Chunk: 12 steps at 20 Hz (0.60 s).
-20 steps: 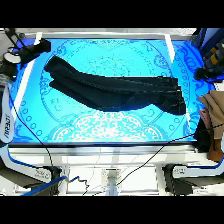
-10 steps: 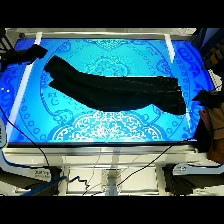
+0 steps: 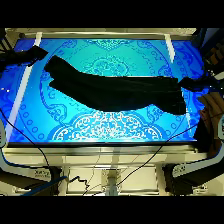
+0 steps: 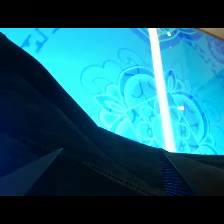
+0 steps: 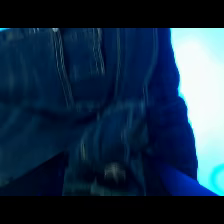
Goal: Fold the clothes and pants, and hang the long-sleeved shirts on hangers.
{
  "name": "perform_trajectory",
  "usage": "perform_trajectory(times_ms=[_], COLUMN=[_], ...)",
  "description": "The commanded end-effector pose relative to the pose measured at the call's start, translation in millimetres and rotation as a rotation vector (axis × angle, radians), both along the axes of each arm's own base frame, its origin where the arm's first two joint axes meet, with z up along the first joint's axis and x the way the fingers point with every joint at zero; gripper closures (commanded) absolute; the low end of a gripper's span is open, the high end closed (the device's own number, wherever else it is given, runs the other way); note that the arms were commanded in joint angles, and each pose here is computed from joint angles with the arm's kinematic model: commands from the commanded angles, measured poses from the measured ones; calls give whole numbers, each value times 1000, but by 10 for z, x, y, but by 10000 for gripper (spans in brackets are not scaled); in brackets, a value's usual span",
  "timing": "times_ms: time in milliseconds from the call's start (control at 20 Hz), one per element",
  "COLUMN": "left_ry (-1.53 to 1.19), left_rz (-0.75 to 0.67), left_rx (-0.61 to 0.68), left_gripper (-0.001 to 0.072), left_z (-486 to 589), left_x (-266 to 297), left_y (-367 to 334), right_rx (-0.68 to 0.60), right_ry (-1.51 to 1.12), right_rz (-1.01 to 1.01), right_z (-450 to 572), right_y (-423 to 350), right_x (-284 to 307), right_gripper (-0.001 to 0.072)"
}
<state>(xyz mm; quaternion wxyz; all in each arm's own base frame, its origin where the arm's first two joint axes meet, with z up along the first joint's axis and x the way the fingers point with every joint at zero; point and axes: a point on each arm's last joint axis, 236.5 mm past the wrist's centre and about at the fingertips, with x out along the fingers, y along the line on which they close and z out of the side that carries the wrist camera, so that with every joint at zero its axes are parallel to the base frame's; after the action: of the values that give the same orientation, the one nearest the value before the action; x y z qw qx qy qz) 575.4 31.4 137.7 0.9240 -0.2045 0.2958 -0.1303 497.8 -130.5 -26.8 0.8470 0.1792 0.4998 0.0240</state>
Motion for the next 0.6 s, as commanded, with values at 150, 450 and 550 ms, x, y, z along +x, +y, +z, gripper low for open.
perform_trajectory(times_ms=[150,450,550], left_ry=[6,94,113], left_rz=[-1,-18,2], left_rx=[-1,-57,-90], left_gripper=[16,15,18], left_z=[-29,-294,-309], left_x=[1,-33,-33], left_y=[2,-72,-73], right_rx=[30,122,115], right_ry=[177,185,168], right_rz=[101,186,196], right_z=[-314,-249,-136], right_y=[112,375,367], right_x=[-72,-152,-109], right_gripper=[175,544,673])
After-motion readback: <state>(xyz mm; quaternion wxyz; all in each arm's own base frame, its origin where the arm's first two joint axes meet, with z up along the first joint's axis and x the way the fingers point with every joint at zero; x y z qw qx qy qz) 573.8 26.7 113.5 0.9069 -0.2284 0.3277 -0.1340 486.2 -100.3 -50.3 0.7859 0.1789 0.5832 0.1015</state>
